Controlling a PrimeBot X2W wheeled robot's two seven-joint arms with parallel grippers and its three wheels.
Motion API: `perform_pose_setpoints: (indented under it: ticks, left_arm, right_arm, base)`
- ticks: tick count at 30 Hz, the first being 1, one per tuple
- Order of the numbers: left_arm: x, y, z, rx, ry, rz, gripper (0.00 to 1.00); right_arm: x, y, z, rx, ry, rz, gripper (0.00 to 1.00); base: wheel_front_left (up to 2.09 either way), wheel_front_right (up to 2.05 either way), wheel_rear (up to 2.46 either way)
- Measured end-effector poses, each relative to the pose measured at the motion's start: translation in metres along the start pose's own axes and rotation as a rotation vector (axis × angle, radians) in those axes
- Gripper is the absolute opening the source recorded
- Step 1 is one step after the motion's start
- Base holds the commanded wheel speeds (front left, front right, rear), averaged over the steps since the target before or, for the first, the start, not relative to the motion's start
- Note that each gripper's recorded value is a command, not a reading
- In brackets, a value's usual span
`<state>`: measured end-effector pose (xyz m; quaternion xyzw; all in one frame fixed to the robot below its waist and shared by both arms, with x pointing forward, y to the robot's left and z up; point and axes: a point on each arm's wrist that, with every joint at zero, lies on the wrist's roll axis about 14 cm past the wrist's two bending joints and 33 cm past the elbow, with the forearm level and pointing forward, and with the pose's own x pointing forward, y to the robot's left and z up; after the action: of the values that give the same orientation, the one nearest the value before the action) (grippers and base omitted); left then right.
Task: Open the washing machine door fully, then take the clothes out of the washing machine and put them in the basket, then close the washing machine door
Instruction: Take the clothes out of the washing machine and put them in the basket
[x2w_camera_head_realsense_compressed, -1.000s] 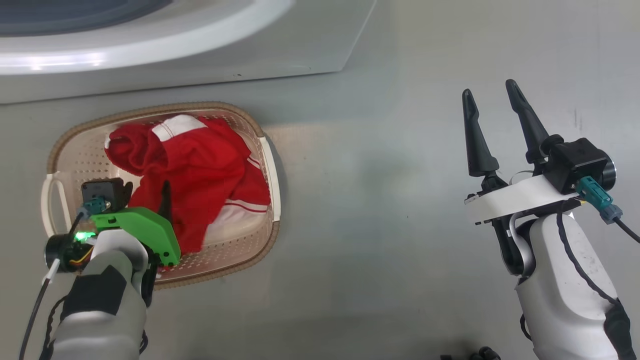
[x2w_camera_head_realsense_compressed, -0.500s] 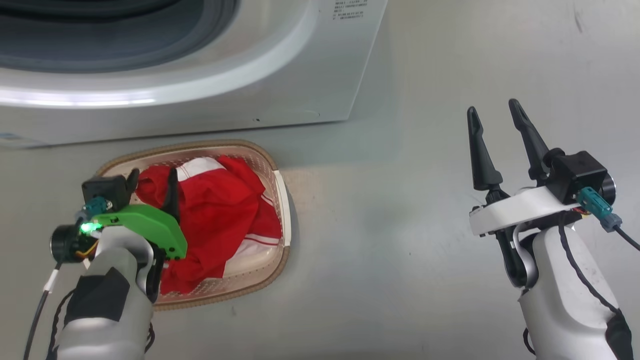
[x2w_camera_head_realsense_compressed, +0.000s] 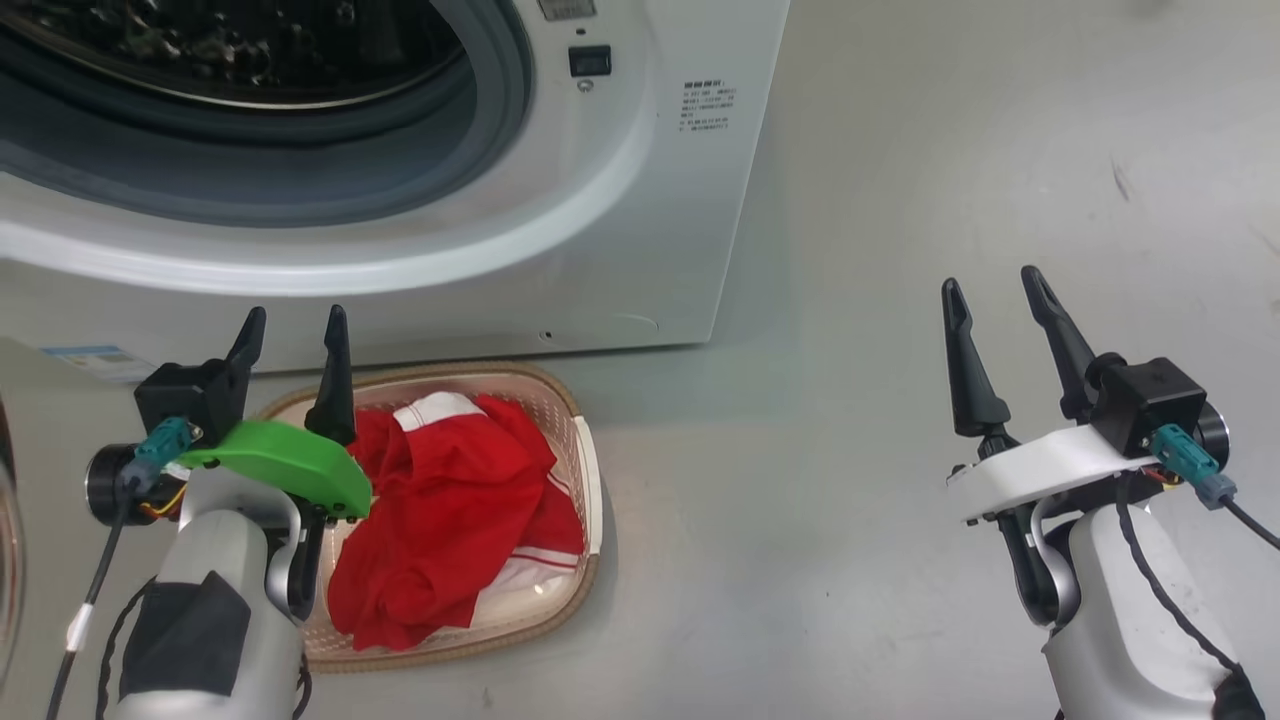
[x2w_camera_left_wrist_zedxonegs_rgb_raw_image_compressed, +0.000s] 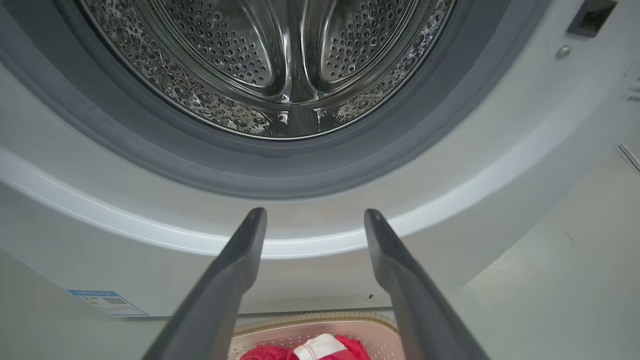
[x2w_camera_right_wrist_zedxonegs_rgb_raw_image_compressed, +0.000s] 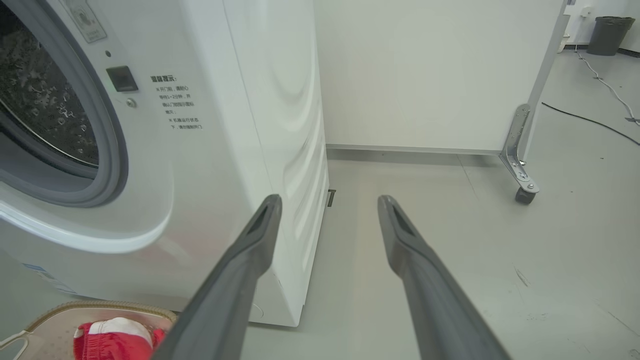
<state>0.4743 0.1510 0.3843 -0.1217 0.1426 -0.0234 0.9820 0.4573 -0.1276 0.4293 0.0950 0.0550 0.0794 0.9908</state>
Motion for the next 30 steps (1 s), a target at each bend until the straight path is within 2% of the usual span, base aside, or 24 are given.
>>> perform_pose_setpoints:
  ticks: [13, 30]
  left_arm:
    - [-0.044, 0.003, 0.056, 0.043, -0.182, 0.011, 1.00]
    - [-0.102, 0.019, 0.058, 0.065, -0.234, 0.083, 1.00]
  right_arm:
    - [-0.025, 0.014, 0.025, -0.009, -0.052, 0.026, 1.00]
    - [-0.056, 0.024, 0.042, -0.003, -0.095, 0.043, 1.00]
  base:
    - [0.00, 0.00, 0.00]
    - [0.00, 0.00, 0.00]
